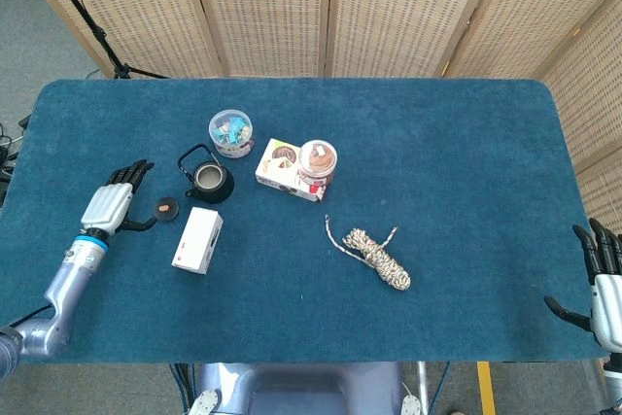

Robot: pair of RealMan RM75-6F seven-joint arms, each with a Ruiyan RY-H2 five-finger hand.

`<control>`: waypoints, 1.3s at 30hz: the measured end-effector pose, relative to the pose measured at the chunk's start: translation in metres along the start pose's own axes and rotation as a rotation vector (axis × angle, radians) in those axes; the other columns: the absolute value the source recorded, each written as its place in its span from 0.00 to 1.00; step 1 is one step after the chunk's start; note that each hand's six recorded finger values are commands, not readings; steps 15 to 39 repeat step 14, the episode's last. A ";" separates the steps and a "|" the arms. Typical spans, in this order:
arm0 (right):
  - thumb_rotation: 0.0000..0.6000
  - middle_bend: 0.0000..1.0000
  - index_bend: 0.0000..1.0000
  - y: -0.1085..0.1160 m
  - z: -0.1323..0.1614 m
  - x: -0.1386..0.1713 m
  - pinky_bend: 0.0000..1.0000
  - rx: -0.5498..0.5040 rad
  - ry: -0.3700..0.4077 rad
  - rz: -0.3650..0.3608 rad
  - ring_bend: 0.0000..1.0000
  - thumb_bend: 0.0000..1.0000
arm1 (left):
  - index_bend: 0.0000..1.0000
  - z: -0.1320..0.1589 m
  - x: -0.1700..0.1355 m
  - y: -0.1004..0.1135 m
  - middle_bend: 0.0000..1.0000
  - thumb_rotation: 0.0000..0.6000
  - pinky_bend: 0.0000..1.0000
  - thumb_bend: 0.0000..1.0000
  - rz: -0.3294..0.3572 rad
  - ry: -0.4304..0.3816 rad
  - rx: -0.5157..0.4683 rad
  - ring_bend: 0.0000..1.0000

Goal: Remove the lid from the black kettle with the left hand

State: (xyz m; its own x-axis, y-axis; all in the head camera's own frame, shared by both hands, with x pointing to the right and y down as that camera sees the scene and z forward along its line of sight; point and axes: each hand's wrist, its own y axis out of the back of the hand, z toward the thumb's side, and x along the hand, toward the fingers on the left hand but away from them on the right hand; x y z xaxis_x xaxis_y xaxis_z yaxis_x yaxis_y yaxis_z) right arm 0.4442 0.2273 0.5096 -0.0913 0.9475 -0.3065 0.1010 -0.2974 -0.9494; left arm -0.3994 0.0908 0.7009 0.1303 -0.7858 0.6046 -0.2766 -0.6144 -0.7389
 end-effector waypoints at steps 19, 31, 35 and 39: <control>1.00 0.00 0.00 -0.007 0.011 0.004 0.00 0.023 0.058 0.003 0.00 0.00 | 0.00 -0.060 -0.141 0.050 0.00 1.00 0.00 0.13 0.260 0.120 0.131 0.00; 1.00 0.00 0.00 -0.007 0.011 0.004 0.00 0.023 0.058 0.003 0.00 0.00 | 0.00 -0.060 -0.141 0.050 0.00 1.00 0.00 0.13 0.260 0.120 0.131 0.00; 1.00 0.00 0.00 -0.007 0.011 0.004 0.00 0.023 0.058 0.003 0.00 0.00 | 0.00 -0.060 -0.141 0.050 0.00 1.00 0.00 0.13 0.260 0.120 0.131 0.00; 1.00 0.00 0.00 -0.007 0.011 0.004 0.00 0.023 0.058 0.003 0.00 0.00 | 0.00 -0.060 -0.141 0.050 0.00 1.00 0.00 0.13 0.260 0.120 0.131 0.00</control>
